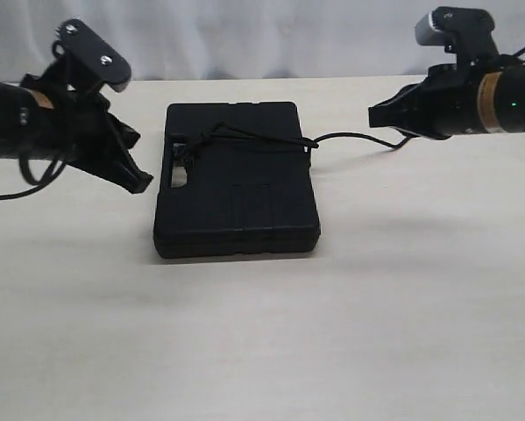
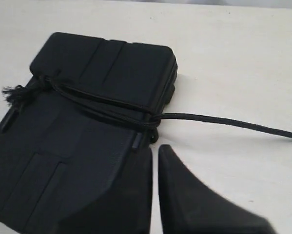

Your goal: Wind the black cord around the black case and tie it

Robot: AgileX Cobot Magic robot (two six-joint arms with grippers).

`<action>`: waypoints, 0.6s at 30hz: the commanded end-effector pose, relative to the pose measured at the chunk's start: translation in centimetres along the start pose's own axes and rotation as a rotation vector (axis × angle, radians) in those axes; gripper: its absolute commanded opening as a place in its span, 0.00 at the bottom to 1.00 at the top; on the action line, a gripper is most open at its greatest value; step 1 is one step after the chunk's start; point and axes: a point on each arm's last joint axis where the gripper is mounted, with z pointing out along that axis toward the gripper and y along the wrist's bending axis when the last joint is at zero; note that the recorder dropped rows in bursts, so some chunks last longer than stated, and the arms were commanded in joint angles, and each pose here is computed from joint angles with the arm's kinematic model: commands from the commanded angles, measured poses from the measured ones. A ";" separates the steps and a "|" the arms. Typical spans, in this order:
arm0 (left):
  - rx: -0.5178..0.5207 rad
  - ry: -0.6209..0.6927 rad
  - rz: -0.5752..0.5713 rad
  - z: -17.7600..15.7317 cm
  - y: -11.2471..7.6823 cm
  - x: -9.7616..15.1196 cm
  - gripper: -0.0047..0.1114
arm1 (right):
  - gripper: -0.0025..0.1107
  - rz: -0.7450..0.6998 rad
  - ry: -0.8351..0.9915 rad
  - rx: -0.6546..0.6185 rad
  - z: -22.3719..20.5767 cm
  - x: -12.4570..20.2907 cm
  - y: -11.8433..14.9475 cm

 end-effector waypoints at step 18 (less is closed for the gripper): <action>-0.232 -0.693 -0.316 -17.6 -1.0 3.1 0.04 | 0.06 -0.082 -0.431 -0.011 -15.3 1.1 6.3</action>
